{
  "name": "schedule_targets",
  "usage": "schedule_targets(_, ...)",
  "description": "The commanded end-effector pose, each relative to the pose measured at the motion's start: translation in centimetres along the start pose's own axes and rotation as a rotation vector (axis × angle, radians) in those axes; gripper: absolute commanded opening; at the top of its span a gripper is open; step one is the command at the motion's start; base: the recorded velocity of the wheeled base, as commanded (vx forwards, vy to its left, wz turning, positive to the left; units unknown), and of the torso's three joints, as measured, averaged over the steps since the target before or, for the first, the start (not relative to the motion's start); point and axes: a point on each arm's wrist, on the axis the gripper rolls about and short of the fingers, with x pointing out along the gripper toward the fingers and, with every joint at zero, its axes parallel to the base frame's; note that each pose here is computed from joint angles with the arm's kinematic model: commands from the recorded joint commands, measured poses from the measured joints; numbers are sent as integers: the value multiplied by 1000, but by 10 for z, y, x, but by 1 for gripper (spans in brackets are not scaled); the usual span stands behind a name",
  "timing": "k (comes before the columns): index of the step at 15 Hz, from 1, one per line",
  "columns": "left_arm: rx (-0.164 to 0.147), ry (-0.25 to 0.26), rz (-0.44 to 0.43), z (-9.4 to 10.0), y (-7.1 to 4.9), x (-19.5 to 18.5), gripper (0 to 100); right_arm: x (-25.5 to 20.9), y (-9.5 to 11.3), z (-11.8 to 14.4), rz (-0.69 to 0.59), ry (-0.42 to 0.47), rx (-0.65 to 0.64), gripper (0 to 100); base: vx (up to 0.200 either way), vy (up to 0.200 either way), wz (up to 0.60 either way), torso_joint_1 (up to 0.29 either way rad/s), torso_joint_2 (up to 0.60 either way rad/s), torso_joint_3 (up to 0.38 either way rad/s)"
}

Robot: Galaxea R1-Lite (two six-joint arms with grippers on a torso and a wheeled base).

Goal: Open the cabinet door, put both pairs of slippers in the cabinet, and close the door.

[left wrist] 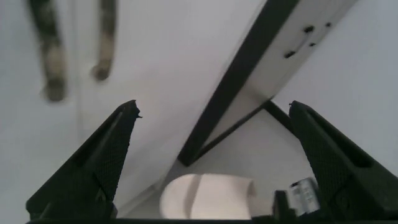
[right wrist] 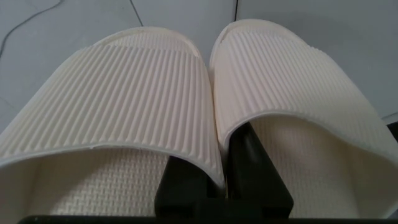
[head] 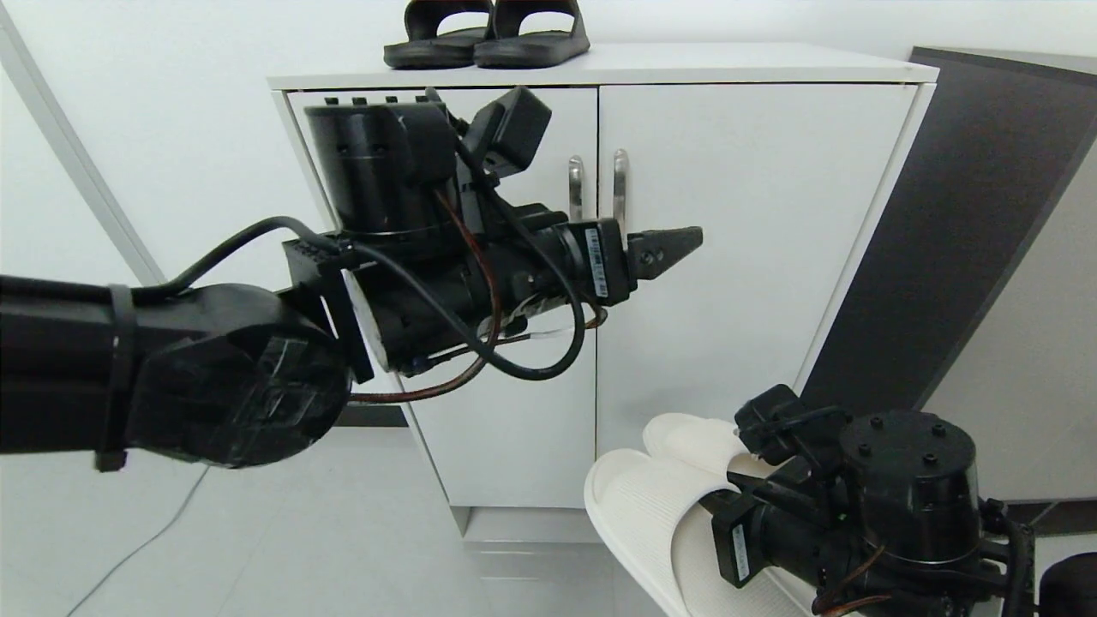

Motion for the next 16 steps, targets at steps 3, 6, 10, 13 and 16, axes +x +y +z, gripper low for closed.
schedule_targets(3,-28,21,-117,14,8,26,100,1,2,-1,36,6,-3,0,0,0,0,0,0,0)
schedule_targets(6,-65,-3,-181,31,19,25,100,-4,4,-1,48,3,-5,0,0,0,0,0,0,0)
schedule_targets(10,-81,-20,-152,36,34,28,100,-11,3,4,60,-21,0,0,0,0,0,0,0,0)
schedule_targets(13,-82,-19,-113,33,49,30,100,-10,3,3,65,-18,-1,0,0,0,0,0,0,0)
schedule_targets(16,-84,-21,-90,30,54,33,100,-10,4,3,65,-16,-1,0,0,0,0,0,0,0)
